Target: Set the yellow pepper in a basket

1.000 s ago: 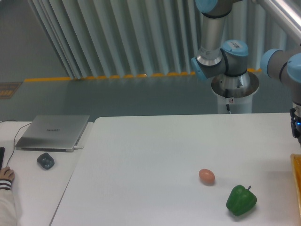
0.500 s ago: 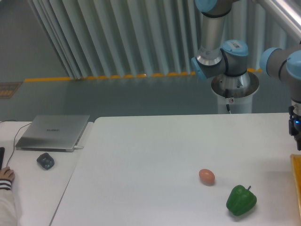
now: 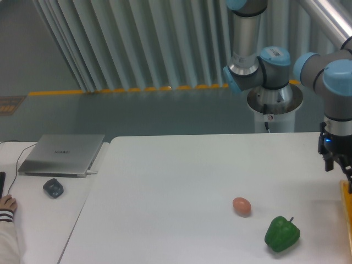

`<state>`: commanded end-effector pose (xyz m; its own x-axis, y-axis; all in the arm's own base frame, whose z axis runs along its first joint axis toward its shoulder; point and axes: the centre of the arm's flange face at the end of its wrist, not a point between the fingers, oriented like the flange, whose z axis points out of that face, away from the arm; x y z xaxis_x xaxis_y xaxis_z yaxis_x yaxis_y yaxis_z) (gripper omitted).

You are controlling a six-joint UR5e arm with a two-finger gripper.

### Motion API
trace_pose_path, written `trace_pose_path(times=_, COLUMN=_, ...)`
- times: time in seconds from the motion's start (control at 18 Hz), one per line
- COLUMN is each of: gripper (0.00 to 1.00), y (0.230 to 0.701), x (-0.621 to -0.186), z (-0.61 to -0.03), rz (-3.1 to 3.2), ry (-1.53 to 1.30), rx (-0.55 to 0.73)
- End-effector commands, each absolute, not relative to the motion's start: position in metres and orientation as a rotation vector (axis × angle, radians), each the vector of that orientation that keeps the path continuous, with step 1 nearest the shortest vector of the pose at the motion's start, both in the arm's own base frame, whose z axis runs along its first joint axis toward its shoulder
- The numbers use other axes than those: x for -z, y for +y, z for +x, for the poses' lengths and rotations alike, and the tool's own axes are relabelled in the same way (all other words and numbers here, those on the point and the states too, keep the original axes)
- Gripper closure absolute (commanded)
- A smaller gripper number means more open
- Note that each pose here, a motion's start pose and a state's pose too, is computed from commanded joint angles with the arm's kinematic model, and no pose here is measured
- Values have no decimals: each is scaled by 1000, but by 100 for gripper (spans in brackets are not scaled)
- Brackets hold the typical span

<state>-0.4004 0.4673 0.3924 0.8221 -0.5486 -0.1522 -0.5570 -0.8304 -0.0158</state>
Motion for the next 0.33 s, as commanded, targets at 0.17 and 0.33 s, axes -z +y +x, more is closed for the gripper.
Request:
trace_pose_path(times=0.17, gripper=0, y=472, x=-389, z=-389, rz=-2941, ry=908, rx=-199)
trace_pose_path(times=0.33, gripper=0, y=470, x=-383, z=-384, rz=-2959, ry=916, rx=-116)
